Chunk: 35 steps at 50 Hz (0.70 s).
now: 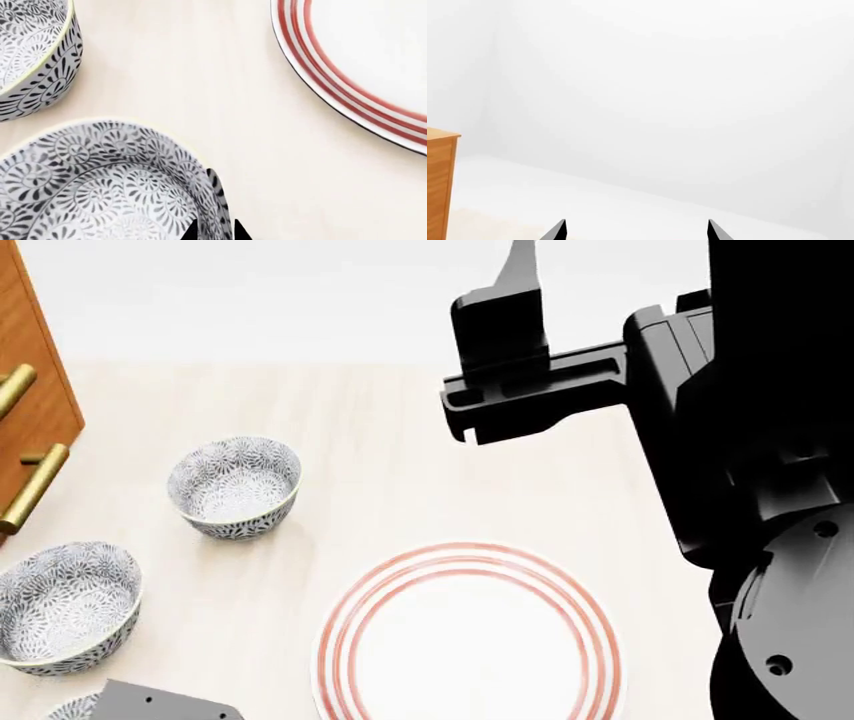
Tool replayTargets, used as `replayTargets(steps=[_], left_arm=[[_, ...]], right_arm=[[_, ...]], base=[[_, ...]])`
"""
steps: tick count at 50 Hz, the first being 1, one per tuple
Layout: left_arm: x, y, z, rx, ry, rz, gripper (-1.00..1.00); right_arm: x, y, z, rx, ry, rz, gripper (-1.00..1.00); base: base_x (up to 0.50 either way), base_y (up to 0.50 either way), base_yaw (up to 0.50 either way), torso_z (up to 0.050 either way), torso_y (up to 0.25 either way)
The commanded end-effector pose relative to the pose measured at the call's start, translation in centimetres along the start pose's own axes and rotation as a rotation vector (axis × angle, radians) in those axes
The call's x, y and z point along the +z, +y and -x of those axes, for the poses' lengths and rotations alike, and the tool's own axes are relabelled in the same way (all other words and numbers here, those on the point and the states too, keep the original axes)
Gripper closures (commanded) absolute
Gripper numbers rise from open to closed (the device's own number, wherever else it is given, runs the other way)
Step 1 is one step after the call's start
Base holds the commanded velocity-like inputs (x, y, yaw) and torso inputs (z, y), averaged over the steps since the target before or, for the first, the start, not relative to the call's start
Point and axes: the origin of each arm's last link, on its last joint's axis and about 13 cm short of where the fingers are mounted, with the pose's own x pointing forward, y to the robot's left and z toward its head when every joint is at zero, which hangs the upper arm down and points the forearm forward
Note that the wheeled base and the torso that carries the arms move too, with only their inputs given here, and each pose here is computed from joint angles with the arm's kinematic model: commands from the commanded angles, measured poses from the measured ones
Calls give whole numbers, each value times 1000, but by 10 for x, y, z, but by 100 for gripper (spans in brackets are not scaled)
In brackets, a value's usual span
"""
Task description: Put the bowl at the front on the plate.
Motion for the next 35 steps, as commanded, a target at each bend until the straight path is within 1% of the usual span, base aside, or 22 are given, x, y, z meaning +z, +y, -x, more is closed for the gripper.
replayTargets(steps=[1, 2, 4, 5, 7, 8, 9, 10, 11, 12, 13, 14, 15, 16, 19, 23, 35], left_arm=[[-5, 2, -3, 34, 10, -13, 100], [-5, 2, -4, 27, -10, -26, 100], [-6, 3, -4, 15, -13, -24, 100], [-5, 4, -3, -28, -36, -14, 100], [-5, 4, -1, -29, -65, -32, 100], [-4, 5, -2, -33, -63, -15, 100], [-3, 5, -2, -40, -77, -18, 100], [-1, 6, -2, -44, -86, -2, 100], [0, 6, -1, -46, -96, -1, 100], [3, 7, 1, -44, -152, 1, 100], [4, 7, 2, -51, -175, -18, 100], [4, 7, 3, -61, -182, -22, 100], [5, 7, 4, -50, -182, -18, 100], [5, 7, 4, -38, -190, -30, 100], [8, 8, 4, -32, -197, -22, 100], [10, 8, 7, -36, -228, -42, 100], [17, 7, 14, -48, -286, -60, 100]], right_arm=[[1, 0, 1, 0, -4, 0, -100], [0, 0, 1, 0, -3, 0, -100], [0, 0, 2, 1, -4, 0, -100], [0, 0, 2, 1, -5, 0, -100], [0, 0, 2, 0, -5, 1, -100], [-1, 0, 2, 1, -6, 0, -100], [-1, 0, 2, 2, -6, 0, -100], [-1, 0, 2, 3, -6, 0, -100], [-1, 0, 1, 4, -6, -2, -100], [-2, 0, 1, 5, -5, -2, -100], [-2, 0, 1, 6, -5, -1, -100], [-2, 0, 1, 6, -5, -1, -100], [-2, 0, 1, 7, -5, -1, -100], [-2, 0, 1, 8, -6, -2, -100], [-3, 0, 1, 9, -7, -4, -100], [-3, 0, 0, 9, -7, -5, -100], [-4, 1, 1, 13, -8, -7, -100]], base=[[0, 0, 0, 0, 0], [12, 0, 0, 0, 0], [0, 0, 0, 0, 0], [0, 0, 0, 0, 0], [5, 0, 0, 0, 0], [0, 0, 0, 0, 0], [0, 0, 0, 0, 0], [0, 0, 0, 0, 0], [0, 0, 0, -15, 0], [11, 0, 0, 0, 0], [0, 0, 0, 0, 0], [0, 0, 0, 0, 0], [0, 0, 0, 0, 0], [0, 0, 0, 0, 0], [0, 0, 0, 0, 0], [0, 0, 0, 0, 0], [0, 0, 0, 0, 0]])
